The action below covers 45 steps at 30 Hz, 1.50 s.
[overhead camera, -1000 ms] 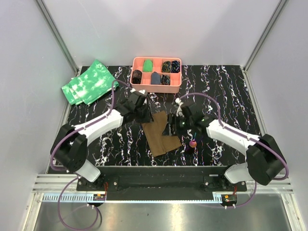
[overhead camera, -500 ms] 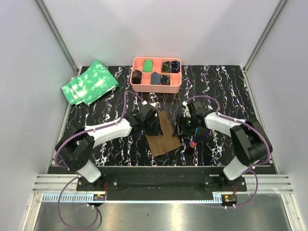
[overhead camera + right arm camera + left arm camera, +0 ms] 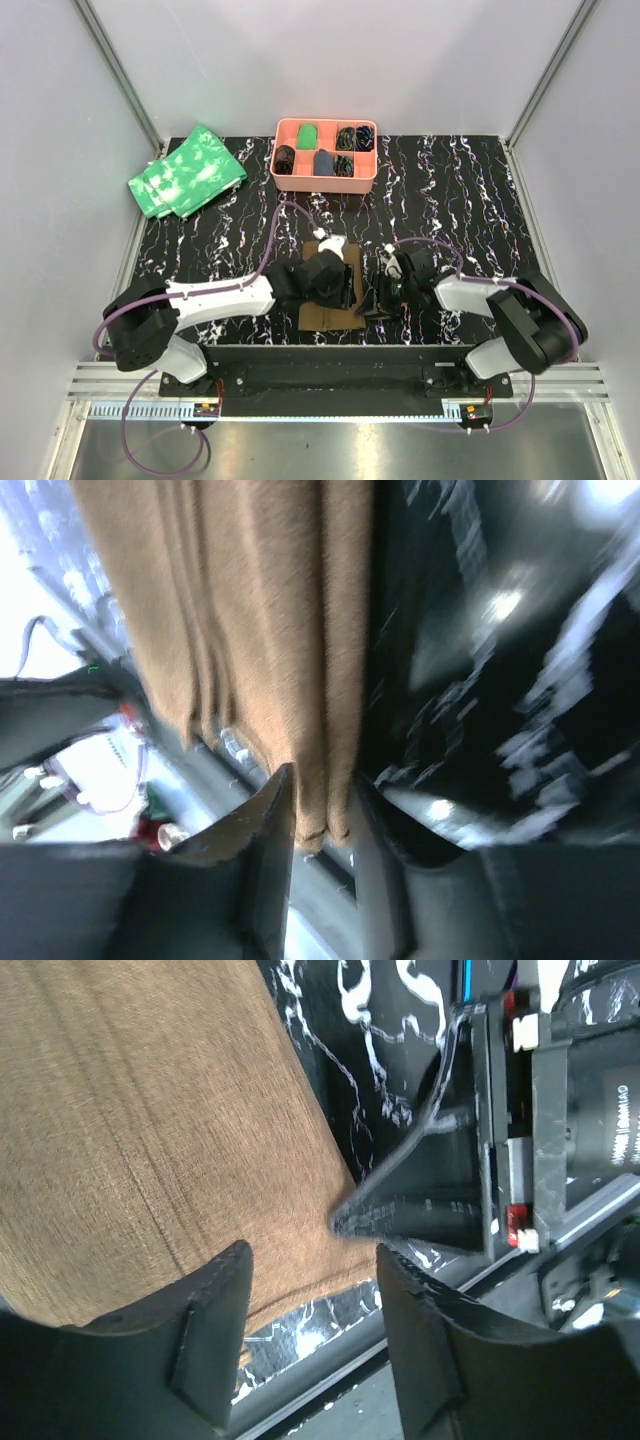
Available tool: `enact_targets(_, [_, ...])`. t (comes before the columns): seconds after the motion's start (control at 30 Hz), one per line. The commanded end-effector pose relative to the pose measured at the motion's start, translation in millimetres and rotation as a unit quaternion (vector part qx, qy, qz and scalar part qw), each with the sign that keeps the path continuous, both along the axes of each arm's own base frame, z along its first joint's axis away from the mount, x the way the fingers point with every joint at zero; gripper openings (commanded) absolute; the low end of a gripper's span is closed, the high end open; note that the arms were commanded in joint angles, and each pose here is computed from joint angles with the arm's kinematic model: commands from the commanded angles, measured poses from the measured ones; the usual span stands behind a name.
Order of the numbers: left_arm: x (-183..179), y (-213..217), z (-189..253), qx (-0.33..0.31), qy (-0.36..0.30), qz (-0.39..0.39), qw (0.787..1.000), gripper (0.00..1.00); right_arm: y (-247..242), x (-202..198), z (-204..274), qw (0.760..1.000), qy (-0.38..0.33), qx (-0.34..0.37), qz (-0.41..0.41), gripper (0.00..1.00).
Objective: Fold the napkin into a case and place the utensils inside
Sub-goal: Move the right arm to the center of the board with the 2/3-rectangle-folded napkin, then smooth out the 2/3-rectangle-folded napkin at the center of the board.
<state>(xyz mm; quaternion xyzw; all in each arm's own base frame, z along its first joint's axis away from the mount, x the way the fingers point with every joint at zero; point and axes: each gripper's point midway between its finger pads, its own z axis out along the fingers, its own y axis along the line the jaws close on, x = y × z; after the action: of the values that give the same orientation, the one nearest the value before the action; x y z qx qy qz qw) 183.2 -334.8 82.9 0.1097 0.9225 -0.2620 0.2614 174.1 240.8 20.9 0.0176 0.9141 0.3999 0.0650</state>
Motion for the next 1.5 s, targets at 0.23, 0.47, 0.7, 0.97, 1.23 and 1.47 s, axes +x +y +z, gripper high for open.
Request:
enact_targets(0.23, [-20, -16, 4, 0.114, -0.118, 0.017, 0.986, 0.57, -58, 36, 28, 0.988, -0.030, -0.096, -0.118, 0.85])
enact_targets(0.47, [-19, -41, -14, 0.174, -0.096, 0.022, 0.980, 0.54, -84, 74, 67, 0.979, -0.086, -0.112, -0.146, 0.90])
enact_targets(0.7, [-24, -47, -36, 0.208, -0.073, 0.028, 0.975, 0.51, -84, 83, 65, 0.983, -0.069, -0.101, -0.134, 0.90])
enact_targets(0.97, [-35, -45, -55, 0.223, -0.050, 0.021, 0.973, 0.48, -76, 80, 62, 0.989, -0.075, -0.079, -0.101, 0.90])
enact_targets(1.23, [-39, -42, -65, 0.232, -0.042, 0.023, 0.972, 0.48, -71, 81, 62, 0.991, -0.075, -0.066, -0.092, 0.90])
enact_targets(1.47, [-43, -42, -15, 0.170, -0.049, 0.014, 0.984, 0.61, -66, 75, 59, 0.994, -0.067, -0.050, -0.077, 0.89])
